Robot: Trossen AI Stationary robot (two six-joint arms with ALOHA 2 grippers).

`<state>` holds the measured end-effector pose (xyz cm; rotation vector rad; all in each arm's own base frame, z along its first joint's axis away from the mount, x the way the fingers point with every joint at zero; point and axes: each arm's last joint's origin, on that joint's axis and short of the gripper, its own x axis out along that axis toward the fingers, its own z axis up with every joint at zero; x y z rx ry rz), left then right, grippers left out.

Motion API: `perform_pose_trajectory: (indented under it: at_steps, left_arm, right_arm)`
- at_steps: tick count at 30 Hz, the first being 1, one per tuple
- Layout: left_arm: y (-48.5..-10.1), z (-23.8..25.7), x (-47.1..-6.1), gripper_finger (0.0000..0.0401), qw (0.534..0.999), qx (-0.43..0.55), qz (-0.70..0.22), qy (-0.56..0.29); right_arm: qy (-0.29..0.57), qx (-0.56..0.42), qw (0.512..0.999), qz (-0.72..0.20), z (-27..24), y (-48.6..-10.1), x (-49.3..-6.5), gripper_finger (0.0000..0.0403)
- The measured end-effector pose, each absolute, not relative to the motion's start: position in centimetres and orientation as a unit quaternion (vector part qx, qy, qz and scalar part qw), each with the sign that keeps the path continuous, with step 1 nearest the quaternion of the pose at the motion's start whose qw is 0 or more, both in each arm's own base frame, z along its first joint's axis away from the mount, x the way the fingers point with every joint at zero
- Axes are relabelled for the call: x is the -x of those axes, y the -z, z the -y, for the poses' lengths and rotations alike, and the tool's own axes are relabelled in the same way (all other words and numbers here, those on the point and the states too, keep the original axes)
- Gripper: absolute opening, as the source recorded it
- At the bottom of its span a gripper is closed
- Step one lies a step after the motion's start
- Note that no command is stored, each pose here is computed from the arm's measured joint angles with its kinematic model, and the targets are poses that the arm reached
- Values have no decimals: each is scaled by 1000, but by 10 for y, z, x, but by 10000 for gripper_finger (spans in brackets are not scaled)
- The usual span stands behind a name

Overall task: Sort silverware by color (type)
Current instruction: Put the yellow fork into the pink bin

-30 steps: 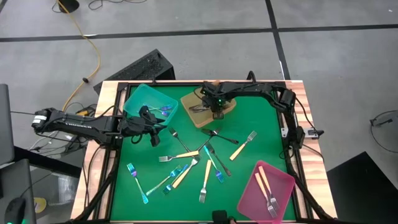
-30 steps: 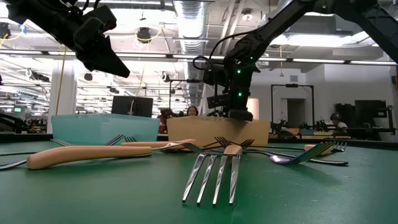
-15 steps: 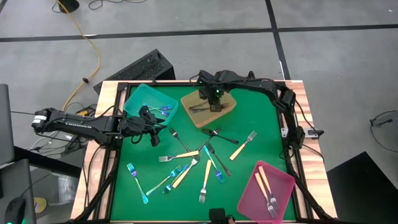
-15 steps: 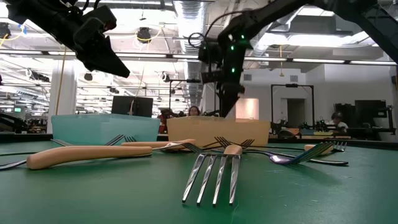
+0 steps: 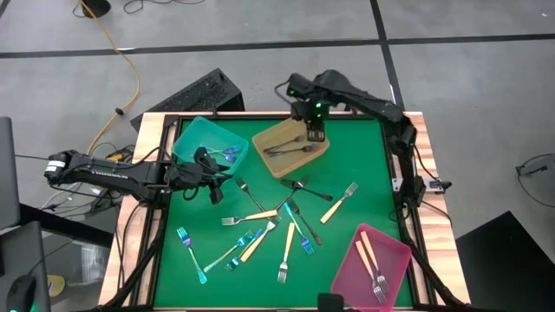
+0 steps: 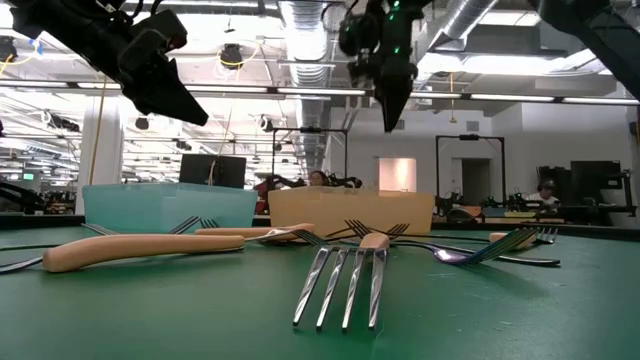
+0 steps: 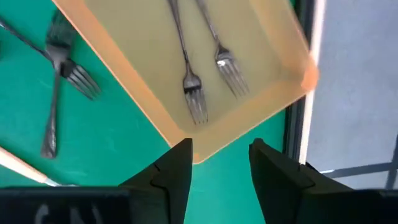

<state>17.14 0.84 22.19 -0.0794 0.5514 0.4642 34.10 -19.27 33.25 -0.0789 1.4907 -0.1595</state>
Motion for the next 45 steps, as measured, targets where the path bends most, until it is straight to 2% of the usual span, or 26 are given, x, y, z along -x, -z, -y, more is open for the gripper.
perform_pose_trajectory:
  at_steps: [12, 21, 29, 38, 45]
  left_arm:
    - [-222, -8, -171, 114, 935, 40, -269, -227]
    - [-222, -8, -171, 114, 935, 49, -267, -230]
    - [-222, -8, -171, 114, 935, 49, -267, -230]
    - [-222, -8, -171, 114, 935, 47, -267, -229]
    - [-222, -8, -171, 114, 935, 46, -268, -229]
  right_arm:
    - [145, -3, 805, -576, 164, -417, -277, 170]
    - [179, -32, 833, -522, 131, -450, -239, 170]
    - [165, -73, 813, -553, 87, -423, -210, 170]
    - [156, -129, 803, -560, 33, -365, -186, 170]
    - [124, -139, 814, -550, 1, -314, -191, 170]
